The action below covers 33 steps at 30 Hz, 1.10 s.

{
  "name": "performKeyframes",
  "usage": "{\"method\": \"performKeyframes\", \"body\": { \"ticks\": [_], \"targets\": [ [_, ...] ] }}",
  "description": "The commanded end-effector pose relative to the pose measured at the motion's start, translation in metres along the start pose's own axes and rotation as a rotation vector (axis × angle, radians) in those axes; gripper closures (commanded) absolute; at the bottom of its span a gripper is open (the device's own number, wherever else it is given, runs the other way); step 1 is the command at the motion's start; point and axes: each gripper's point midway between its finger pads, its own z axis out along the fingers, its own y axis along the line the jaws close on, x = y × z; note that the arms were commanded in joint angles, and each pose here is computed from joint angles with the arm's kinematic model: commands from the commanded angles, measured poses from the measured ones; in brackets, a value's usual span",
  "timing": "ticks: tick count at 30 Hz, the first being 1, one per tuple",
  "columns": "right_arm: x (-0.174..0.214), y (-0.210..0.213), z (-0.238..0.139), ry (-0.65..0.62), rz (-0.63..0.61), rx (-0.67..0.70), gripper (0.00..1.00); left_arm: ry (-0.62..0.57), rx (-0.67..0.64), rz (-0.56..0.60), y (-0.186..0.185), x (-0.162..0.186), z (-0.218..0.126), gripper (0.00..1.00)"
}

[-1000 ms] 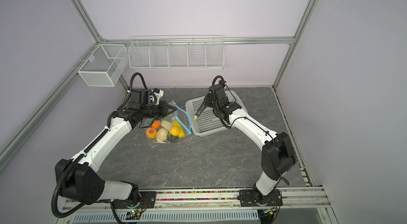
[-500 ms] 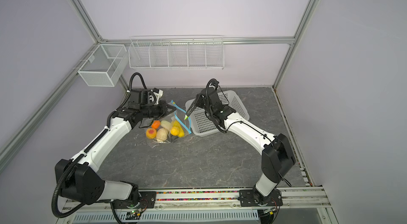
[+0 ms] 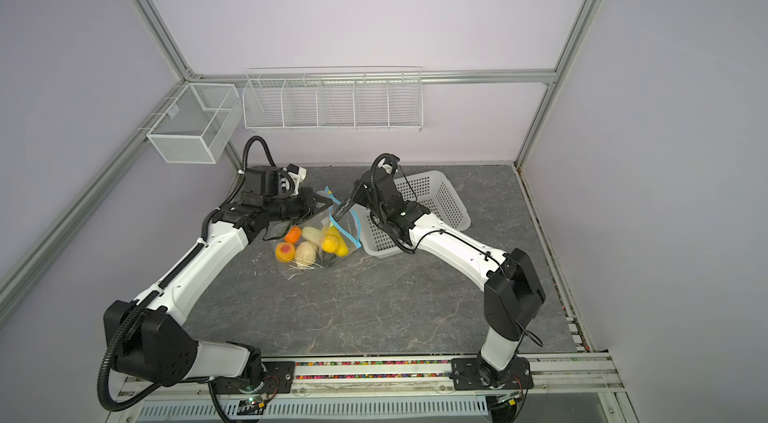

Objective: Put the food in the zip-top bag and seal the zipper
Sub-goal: 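Lift the dark eggplant out of the basket with the right gripper, then carry the dark eggplant into the bag mouth with the right gripper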

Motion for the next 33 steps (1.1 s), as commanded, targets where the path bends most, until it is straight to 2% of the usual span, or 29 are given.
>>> {"method": "performKeyframes", "body": {
  "ticks": [1,8,11,18,22,28,33],
  "targets": [
    [0.008,0.008,0.002,0.002,0.03,0.008,0.74,-0.064,0.024,0.022,-0.012,-0.012,-0.012,1.0],
    [0.034,0.008,0.012,0.062,0.043,0.036,0.73,-0.087,0.038,0.021,-0.017,-0.011,-0.019,1.0],
    [0.029,0.003,0.015,0.043,0.047,0.058,0.73,-0.094,0.049,0.018,-0.019,-0.01,-0.022,1.0],
    [-0.009,0.007,0.013,-0.119,-0.003,0.047,0.75,-0.1,0.066,0.009,-0.021,-0.007,-0.024,1.0],
    [-0.022,0.024,0.012,-0.226,-0.069,-0.07,0.74,-0.104,0.073,0.008,-0.021,-0.007,-0.024,1.0],
    [-0.02,0.046,0.013,-0.327,-0.163,-0.228,0.78,-0.105,0.071,0.005,-0.02,-0.007,-0.024,1.0],
    [-0.005,0.071,-0.011,-0.552,-0.334,-0.344,0.83,-0.099,0.069,0.001,-0.018,-0.007,-0.022,1.0]
  ]
}}
